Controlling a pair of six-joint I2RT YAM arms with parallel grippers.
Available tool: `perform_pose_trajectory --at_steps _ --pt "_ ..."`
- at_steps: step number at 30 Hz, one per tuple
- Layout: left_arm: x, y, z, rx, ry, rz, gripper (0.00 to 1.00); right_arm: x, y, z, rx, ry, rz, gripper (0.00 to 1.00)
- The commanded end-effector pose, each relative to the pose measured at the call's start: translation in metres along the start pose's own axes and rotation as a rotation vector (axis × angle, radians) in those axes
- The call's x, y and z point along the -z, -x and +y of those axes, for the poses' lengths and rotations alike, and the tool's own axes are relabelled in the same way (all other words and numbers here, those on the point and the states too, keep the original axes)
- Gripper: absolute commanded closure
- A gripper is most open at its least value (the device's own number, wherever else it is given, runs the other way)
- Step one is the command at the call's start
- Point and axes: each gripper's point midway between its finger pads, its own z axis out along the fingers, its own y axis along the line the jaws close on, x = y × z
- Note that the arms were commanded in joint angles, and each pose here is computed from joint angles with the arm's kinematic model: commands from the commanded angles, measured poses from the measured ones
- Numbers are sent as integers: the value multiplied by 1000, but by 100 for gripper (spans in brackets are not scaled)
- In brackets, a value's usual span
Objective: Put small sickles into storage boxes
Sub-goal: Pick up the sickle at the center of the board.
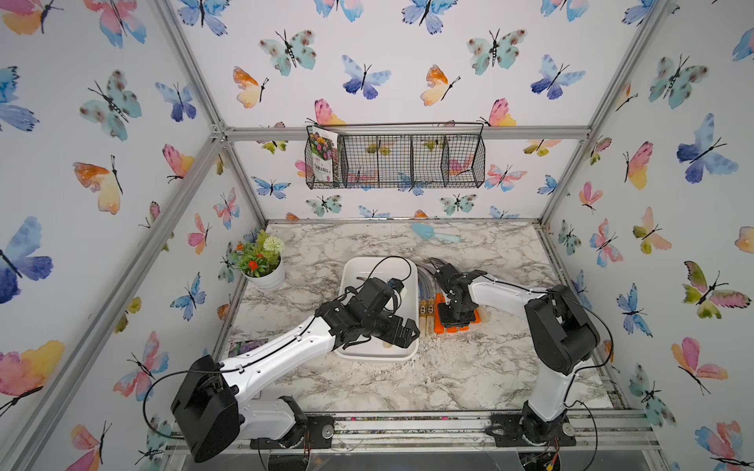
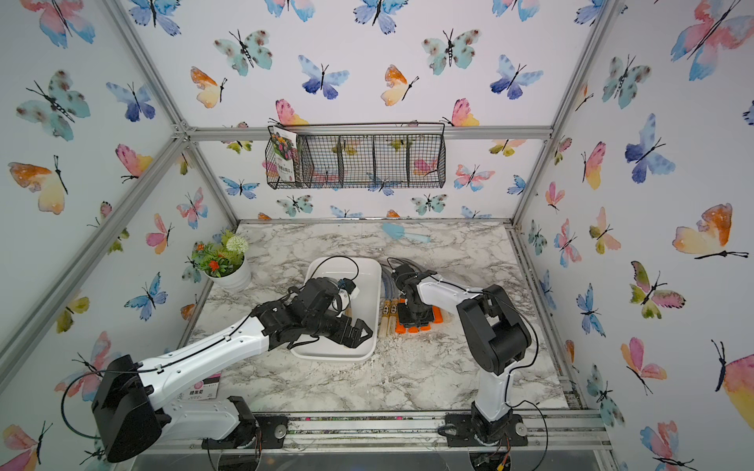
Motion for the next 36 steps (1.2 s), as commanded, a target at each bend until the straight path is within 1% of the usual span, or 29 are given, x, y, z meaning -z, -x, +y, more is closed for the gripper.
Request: perform_pose_trajectory --at_steps 1,5,11,21,26,36 --pt "0 -1 3 3 3 0 2 -12 -10 -7 0 -21 35 88" --pt "1 1 3 2 7 -8 2 2 -1 -9 -1 -37 9 92" --pt "5 9 0 -8 16 -21 2 25 10 -10 -10 -45 -23 92" --pt "21 30 -5 -44 43 -63 2 60 25 -11 -18 -45 -72 92" --pt "26 37 -6 -47 50 -83 2 71 28 -9 -22 -38 -79 92" --pt "32 40 -3 -36 67 -97 2 85 27 -5 -30 -5 -83 92"
